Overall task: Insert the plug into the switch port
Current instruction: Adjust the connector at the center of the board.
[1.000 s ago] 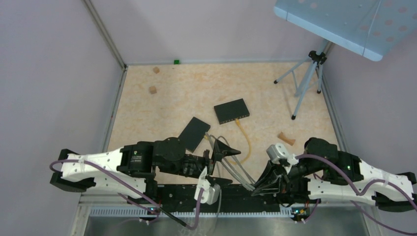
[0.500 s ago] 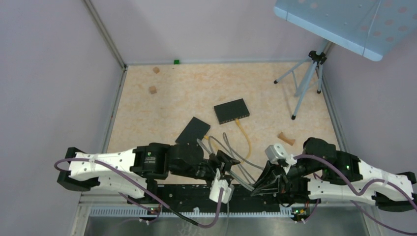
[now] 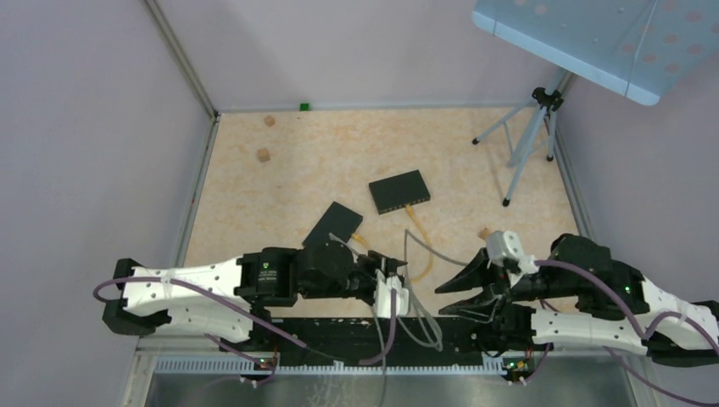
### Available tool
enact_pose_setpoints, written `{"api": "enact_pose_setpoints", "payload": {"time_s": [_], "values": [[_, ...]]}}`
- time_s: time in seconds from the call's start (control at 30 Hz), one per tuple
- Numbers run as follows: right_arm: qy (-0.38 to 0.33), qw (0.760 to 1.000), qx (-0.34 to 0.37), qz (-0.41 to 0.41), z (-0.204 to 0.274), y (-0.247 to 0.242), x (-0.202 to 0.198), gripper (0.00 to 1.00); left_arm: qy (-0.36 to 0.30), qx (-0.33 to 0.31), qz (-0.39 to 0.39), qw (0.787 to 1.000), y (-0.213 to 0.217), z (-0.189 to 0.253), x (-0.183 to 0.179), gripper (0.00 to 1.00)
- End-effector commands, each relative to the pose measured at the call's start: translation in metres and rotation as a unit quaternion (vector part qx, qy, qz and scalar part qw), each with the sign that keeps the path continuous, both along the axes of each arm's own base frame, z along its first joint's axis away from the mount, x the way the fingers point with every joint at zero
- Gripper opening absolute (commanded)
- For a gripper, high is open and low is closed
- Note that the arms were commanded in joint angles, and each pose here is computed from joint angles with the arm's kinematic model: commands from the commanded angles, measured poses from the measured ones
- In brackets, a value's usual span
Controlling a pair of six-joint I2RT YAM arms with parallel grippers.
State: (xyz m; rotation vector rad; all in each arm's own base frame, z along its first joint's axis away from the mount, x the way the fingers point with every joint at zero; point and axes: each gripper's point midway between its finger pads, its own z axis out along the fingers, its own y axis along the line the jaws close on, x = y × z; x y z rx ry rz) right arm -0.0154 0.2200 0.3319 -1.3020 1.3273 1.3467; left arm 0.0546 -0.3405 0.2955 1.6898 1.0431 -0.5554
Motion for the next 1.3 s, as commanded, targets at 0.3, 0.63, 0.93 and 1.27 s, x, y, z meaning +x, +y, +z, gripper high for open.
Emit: {"api": "enact_pose_setpoints", "payload": {"time_s": [0.3,0.63,0.93,1.27], "values": [[-0.043,0.937,0.127,-0.324,0.064,-0.071,0.103,0.39,0.241,-0.032,0.187,0.952,-0.068,-0.025,0.1,0.0],[-0.002,0.895,0.069,-0.44,0.033,-0.076,0.139,0.47,0.453,-0.081,0.299,0.836,-0.08,-0.074,0.212,0.0],[0.068,0.79,0.0,-0.609,-0.011,-0.115,0.172,0.49,0.568,-0.087,0.401,0.714,-0.039,-0.101,0.228,0.0],[0.188,0.703,-0.072,-0.682,-0.079,-0.118,0.165,0.52,0.629,-0.222,0.496,0.555,0.02,-0.087,0.184,0.0]]}}
